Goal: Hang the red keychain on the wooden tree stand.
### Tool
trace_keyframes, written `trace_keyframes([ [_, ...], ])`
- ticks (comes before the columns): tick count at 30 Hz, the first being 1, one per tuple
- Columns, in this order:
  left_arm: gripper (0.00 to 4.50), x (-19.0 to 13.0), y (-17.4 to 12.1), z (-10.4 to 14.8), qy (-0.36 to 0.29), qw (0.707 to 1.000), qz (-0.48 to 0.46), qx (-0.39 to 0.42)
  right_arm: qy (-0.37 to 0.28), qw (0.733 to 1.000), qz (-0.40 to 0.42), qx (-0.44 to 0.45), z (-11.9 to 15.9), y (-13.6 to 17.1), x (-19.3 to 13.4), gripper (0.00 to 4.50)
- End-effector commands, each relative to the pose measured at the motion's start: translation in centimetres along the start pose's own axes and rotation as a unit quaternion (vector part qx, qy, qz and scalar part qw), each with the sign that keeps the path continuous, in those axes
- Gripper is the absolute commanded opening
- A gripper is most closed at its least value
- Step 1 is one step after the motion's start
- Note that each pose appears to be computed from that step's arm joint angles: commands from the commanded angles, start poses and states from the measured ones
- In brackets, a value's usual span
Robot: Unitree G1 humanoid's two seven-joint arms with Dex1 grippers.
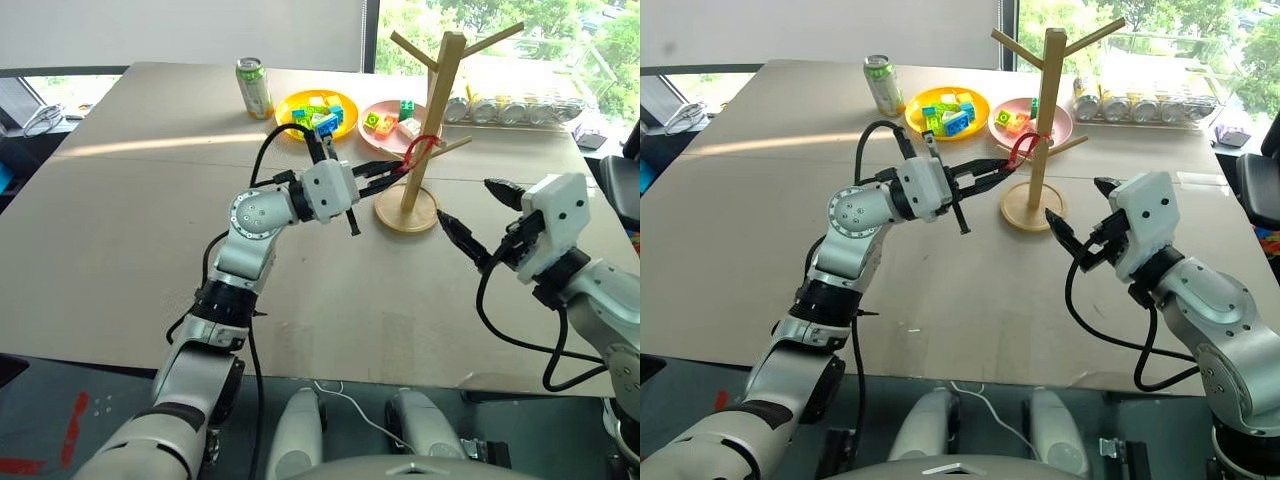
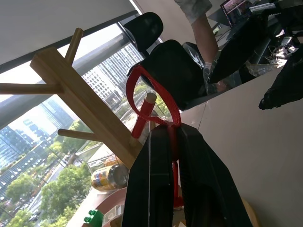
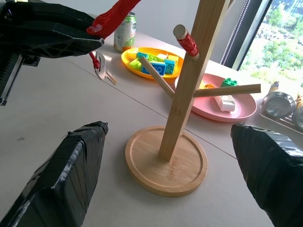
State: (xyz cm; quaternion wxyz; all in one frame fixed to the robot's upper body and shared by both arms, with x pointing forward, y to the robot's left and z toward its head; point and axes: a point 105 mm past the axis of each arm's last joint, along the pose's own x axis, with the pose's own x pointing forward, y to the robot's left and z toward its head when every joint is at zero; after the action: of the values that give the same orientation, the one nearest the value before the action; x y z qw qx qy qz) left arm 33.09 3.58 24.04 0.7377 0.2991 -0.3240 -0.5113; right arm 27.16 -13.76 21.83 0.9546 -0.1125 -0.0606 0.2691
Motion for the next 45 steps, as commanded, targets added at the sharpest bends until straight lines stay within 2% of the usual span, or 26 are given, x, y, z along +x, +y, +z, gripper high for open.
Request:
trace_keyframes([
  [1, 0.06, 1.2, 0.4, 1.0, -0.03, 0.999, -0.007, 0.038, -0.026, 0.999, -0.016, -0.015, 1.5, -0.1, -0.7, 4.5],
  [20, 0.06, 3.5, 0.7, -0.7, -0.001, 0.997, -0.018, 0.069, -0.027, 0.999, -0.034, -0.008, 1.9, 0.0, -1.0, 4.5],
  [32, 0.06, 3.7, 0.8, -2.4, 0.047, 0.995, -0.018, 0.083, -0.031, 0.999, -0.032, -0.003, 2.0, 0.1, -0.7, 4.5],
  [45, 0.06, 4.3, 1.3, -2.2, 0.044, 0.996, -0.007, 0.082, -0.033, 0.999, -0.031, 0.001, 2.0, 0.3, -0.5, 4.5],
])
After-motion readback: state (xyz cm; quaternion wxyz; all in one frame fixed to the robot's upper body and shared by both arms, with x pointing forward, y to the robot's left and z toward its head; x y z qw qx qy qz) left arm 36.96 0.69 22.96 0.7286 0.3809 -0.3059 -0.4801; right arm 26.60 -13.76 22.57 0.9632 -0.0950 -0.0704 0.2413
